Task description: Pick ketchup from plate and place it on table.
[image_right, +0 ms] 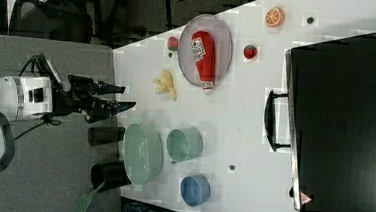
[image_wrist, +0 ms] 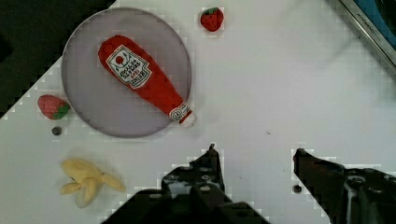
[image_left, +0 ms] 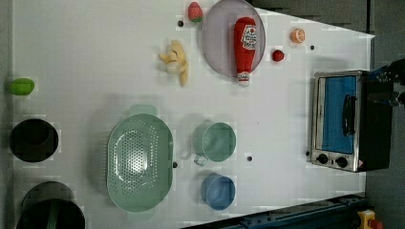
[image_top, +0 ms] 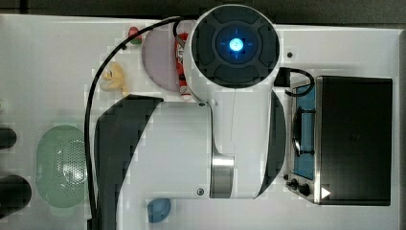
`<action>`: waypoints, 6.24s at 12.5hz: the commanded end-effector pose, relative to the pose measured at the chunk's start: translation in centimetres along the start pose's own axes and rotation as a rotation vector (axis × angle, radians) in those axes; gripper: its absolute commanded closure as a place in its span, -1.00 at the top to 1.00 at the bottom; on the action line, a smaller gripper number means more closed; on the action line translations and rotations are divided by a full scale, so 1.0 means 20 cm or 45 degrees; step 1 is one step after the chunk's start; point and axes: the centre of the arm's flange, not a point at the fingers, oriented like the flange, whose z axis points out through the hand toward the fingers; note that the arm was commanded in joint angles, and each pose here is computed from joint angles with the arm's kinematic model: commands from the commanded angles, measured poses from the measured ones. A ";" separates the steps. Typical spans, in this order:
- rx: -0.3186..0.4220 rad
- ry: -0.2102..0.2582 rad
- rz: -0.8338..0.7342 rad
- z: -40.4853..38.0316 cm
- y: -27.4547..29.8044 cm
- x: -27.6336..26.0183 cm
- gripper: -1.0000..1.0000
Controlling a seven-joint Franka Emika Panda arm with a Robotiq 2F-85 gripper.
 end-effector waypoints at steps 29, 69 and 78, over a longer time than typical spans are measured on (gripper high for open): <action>-0.034 0.024 -0.900 1.62 -0.82 0.29 1.00; -0.019 -0.020 -0.575 1.09 0.21 -0.02 0.19; -0.040 -0.112 -0.562 1.72 0.33 -0.12 0.93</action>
